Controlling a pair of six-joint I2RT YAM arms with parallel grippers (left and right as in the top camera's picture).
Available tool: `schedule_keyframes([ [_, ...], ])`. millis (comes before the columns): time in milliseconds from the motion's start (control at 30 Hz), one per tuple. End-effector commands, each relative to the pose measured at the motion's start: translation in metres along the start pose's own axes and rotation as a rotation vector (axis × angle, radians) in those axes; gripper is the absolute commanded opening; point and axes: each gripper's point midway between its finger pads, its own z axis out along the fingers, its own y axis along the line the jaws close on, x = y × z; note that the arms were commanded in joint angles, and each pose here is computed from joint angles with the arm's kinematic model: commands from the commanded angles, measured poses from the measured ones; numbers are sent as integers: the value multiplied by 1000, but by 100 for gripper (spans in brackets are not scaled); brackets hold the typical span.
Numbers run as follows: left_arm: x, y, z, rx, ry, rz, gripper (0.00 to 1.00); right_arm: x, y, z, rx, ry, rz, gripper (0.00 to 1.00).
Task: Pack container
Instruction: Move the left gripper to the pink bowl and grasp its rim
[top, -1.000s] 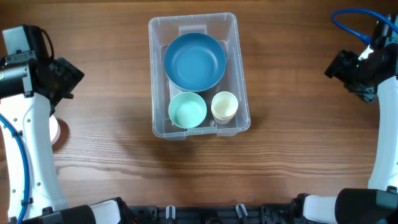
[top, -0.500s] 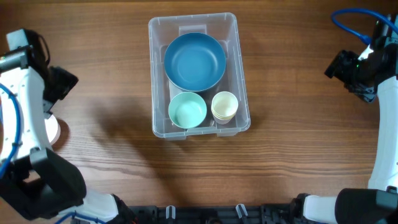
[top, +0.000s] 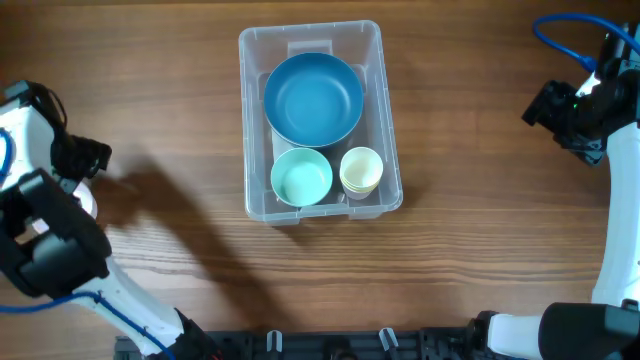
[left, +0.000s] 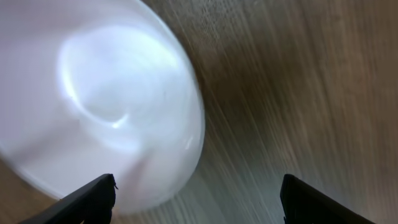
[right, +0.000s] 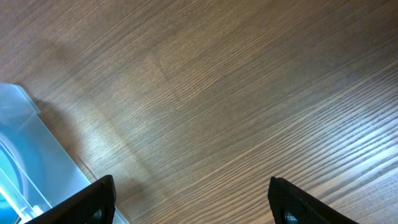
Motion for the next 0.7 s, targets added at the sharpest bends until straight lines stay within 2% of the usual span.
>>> schedule_keyframes([
  [0,5,3,28,-42,54,17,85,0,0,6,5,15,-10,79],
  [67,6,3,35,-50,66,19,83,0,0,6,4,14,-10,80],
  [133,5,1,37,-48,63,18,73,0,0,6,3,13,-9,79],
  [233,3,0,37,-43,56,17,41,0,0,6,4,13,-10,79],
  [400,5,-4,37,-24,69,17,9,0,0,6,4,13,-10,80],
  [467,9,-8,37,2,87,16,4,0,0,6,4,13,-10,79],
  [667,19,-21,31,15,89,60,4,0,0,6,4,13,-10,79],
])
